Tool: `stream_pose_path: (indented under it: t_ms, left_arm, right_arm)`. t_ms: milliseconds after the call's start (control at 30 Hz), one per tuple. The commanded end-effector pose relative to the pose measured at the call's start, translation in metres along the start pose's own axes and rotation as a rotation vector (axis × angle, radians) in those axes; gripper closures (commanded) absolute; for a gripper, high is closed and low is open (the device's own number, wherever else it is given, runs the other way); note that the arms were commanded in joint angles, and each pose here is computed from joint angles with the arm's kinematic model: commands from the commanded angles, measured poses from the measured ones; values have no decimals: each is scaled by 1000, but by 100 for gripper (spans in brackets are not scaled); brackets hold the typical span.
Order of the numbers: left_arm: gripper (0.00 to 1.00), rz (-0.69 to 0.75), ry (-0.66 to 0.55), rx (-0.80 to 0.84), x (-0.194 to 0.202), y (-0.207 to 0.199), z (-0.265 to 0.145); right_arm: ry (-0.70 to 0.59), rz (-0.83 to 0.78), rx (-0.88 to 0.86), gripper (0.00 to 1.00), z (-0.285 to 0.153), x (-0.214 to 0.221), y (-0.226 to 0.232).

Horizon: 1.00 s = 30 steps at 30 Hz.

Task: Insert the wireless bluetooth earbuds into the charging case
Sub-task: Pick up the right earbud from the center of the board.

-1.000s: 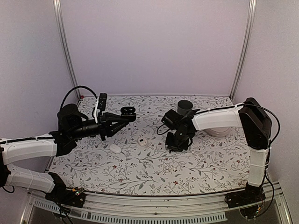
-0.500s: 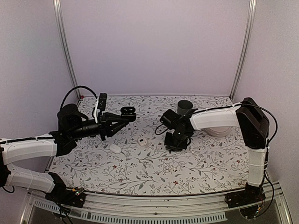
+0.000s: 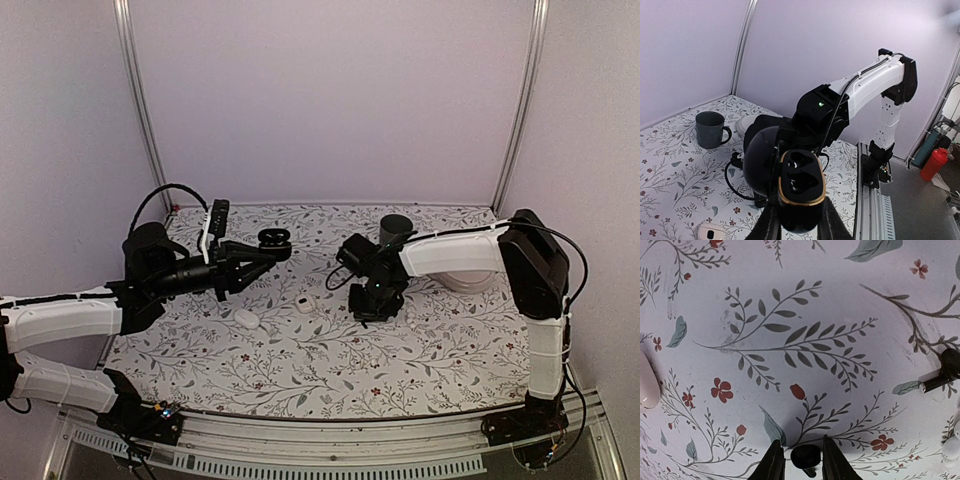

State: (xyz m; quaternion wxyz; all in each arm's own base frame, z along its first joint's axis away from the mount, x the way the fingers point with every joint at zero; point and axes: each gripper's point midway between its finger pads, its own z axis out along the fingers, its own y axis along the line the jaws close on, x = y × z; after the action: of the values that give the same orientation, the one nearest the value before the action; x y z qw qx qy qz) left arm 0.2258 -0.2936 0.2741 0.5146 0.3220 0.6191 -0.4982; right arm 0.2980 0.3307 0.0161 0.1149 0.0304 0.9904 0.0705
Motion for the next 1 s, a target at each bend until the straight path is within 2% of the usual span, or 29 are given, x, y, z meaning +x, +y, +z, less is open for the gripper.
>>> stream_pose_path:
  t_ms: [0,200,600,967]
  left_arm:
    - [100,1,-3,8,2,1,-1]
    - [100,-3,-1,8,3,1,-1]
    - [100,-10,9,2,7,4,1]
    - [100,-38,23,-17,19,12,3]
  right_arm:
    - [20,-121,33,71,9,9,-1]
    - [26,-200,50,72,13,11,-5]
    - [56,-254,66,76,21,17,-9]
    - [1,-255,-26,84,6,9,6]
